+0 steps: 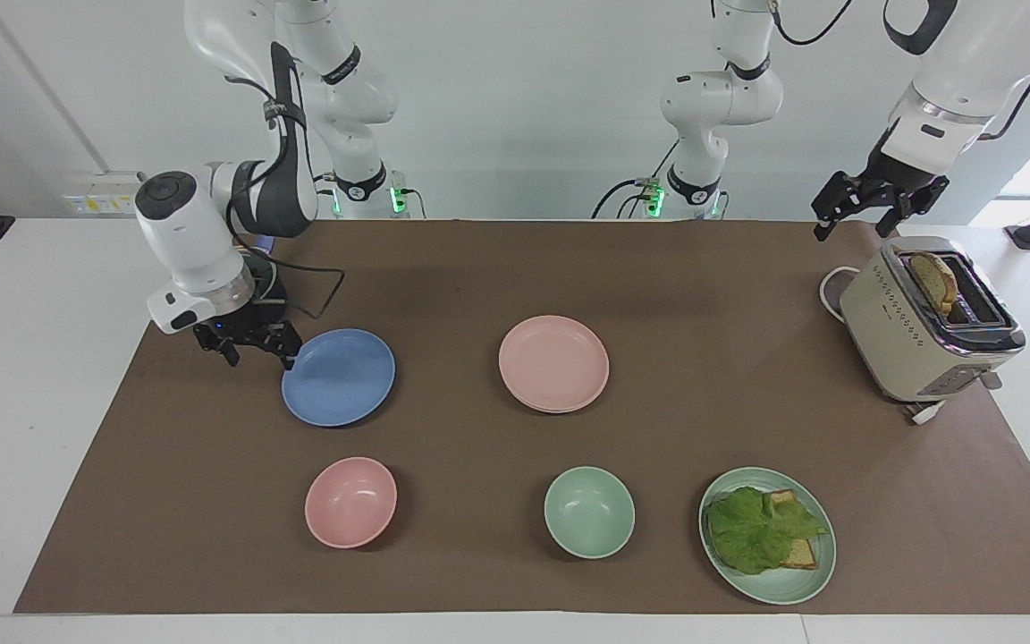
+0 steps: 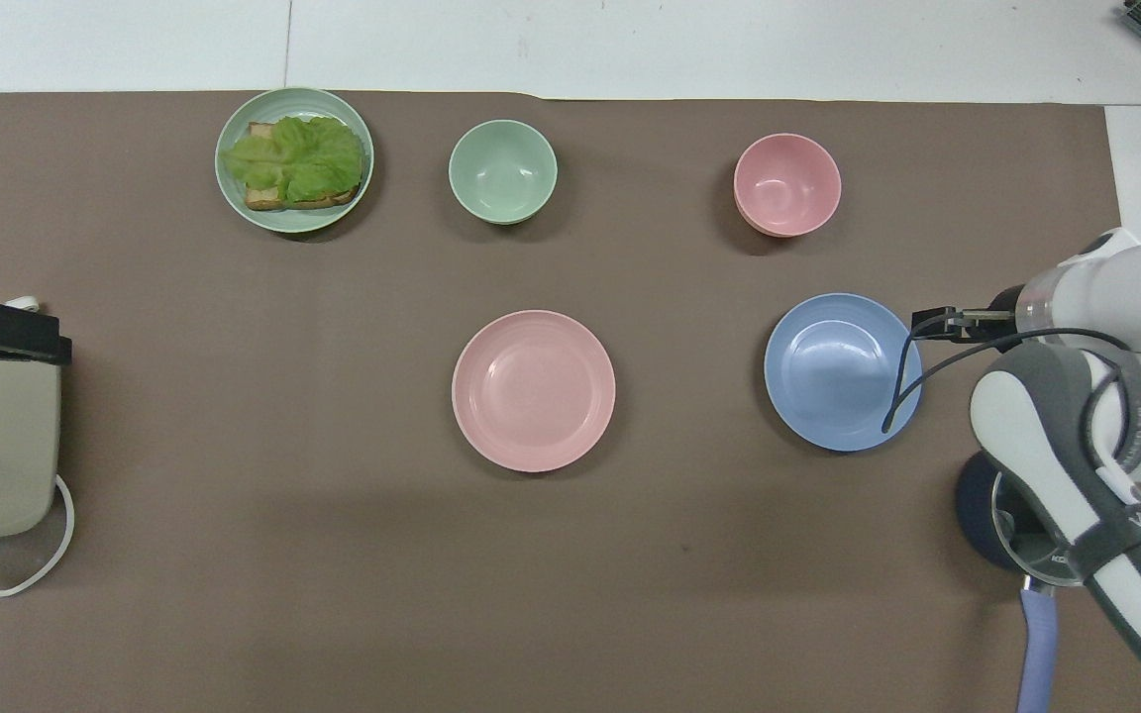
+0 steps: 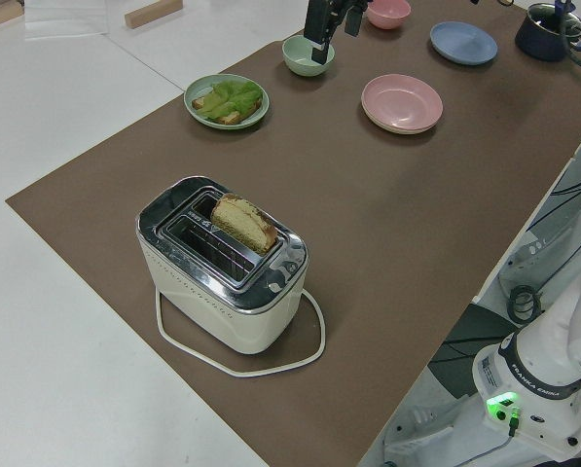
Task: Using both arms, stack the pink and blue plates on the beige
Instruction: 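Grasp the rim of the blue plate with the right gripper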
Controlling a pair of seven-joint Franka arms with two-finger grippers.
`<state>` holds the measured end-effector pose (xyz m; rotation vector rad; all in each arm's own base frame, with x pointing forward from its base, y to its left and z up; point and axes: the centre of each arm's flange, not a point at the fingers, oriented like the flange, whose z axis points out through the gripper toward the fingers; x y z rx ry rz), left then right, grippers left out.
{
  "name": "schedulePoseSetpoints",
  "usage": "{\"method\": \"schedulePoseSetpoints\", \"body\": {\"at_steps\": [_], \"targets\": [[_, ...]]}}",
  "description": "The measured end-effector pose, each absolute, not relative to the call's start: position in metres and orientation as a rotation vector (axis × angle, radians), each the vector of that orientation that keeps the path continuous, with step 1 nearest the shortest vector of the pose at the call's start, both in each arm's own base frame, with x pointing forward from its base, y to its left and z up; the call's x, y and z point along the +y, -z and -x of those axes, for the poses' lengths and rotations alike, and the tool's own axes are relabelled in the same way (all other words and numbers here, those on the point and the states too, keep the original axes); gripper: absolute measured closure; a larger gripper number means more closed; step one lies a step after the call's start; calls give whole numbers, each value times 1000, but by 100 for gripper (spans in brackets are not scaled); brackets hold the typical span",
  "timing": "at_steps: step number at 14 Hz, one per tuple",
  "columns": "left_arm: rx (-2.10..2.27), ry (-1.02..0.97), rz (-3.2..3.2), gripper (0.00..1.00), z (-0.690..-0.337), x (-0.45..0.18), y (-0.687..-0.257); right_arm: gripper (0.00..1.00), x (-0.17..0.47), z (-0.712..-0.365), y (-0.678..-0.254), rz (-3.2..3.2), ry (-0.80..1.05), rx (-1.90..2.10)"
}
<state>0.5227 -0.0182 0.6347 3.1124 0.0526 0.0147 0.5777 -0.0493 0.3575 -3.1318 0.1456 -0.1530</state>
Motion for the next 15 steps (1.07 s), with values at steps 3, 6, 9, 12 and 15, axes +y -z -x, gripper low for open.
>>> {"method": "schedulePoseSetpoints", "body": {"at_steps": [3, 6, 9, 12, 15], "targets": [[56, -16, -3112, 0, -523, -17, -635, 0, -48, -567, -320, 3127, 145, 144], [59, -16, -3112, 0, -523, -16, -635, 0, -46, -557, -302, 3125, 150, 142], [59, -16, -3112, 0, -523, -16, -635, 0, -46, -552, -296, 3125, 137, 142], [60, -16, -3112, 0, -523, -16, -635, 9, -46, -551, -294, 3126, 132, 142], [60, -16, -3112, 0, -523, -16, -635, 45, -46, -550, -294, 3125, 130, 142]]}}
